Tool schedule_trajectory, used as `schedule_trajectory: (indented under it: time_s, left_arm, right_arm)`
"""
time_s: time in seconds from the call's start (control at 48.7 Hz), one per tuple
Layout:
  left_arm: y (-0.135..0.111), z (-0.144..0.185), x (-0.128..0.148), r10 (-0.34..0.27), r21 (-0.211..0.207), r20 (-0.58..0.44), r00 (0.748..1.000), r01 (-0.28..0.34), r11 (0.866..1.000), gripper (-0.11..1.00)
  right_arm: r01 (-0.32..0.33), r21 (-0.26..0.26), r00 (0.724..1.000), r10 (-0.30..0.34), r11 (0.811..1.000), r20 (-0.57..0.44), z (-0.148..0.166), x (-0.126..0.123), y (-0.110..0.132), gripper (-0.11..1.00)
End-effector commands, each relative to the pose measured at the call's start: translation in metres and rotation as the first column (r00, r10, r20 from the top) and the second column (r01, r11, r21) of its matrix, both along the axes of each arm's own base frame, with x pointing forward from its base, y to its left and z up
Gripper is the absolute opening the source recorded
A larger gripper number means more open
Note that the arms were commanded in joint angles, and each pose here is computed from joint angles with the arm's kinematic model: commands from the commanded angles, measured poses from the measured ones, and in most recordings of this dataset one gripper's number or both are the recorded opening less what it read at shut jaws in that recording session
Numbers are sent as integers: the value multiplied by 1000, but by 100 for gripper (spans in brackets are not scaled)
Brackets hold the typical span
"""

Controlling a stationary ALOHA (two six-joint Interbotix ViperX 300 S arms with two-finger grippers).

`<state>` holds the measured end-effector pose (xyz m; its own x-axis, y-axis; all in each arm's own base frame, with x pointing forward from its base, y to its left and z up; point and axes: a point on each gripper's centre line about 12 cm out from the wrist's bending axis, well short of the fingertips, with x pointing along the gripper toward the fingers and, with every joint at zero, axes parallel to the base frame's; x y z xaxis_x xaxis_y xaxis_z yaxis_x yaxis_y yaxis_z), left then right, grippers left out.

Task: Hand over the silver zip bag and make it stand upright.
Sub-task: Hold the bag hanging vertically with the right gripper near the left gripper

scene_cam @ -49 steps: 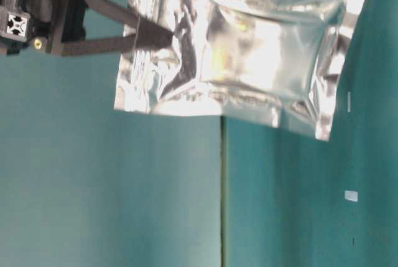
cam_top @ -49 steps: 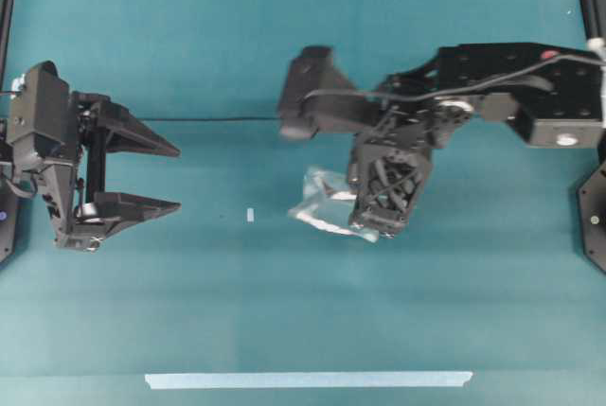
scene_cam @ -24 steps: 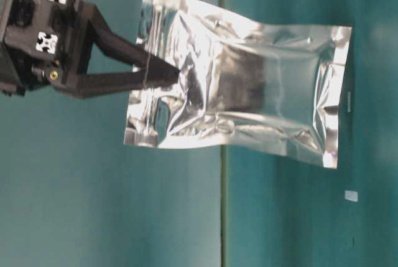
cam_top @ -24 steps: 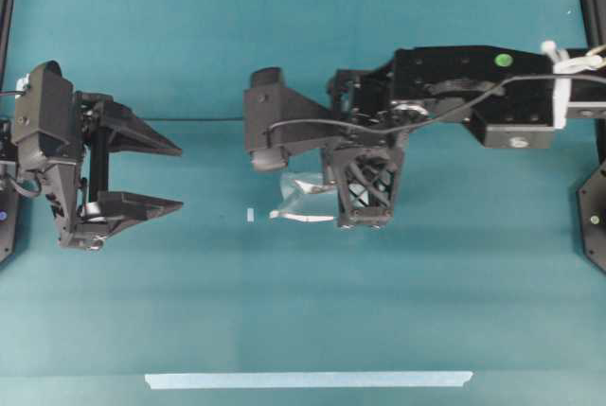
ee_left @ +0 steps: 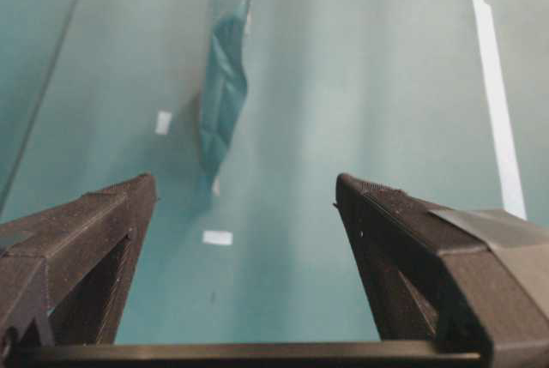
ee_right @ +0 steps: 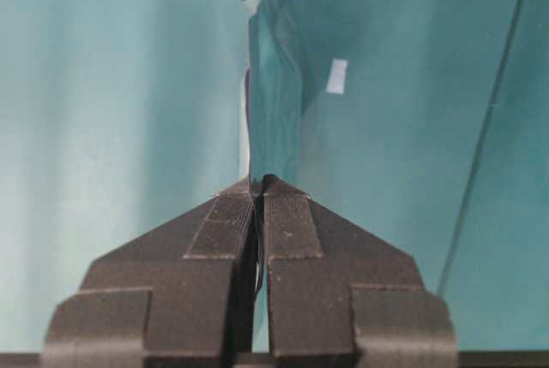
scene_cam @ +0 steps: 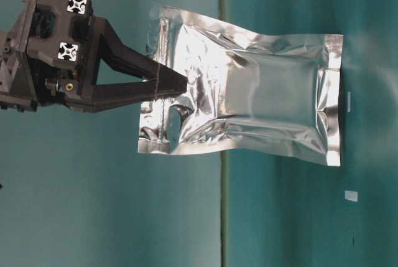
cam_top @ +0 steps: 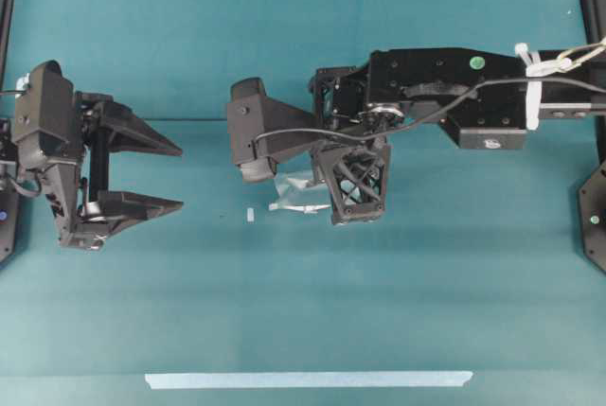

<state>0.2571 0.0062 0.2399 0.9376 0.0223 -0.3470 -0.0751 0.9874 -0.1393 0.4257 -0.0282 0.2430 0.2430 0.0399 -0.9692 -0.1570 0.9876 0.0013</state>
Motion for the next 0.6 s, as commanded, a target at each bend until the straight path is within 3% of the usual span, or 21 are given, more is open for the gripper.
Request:
schedule_trajectory:
  time_s: [0.0,0.575]
  left_arm:
    - [0,8,2,1,1,26,1000,-1,1000,93]
    - [0,8,2,2,-1,28,1000,-2,1000,93]
  right_arm:
    - [-16,-5,999,16,1000,28,10,2,2,1]
    - [-21,-5,1000,21,1000,4,13,10,5,1]
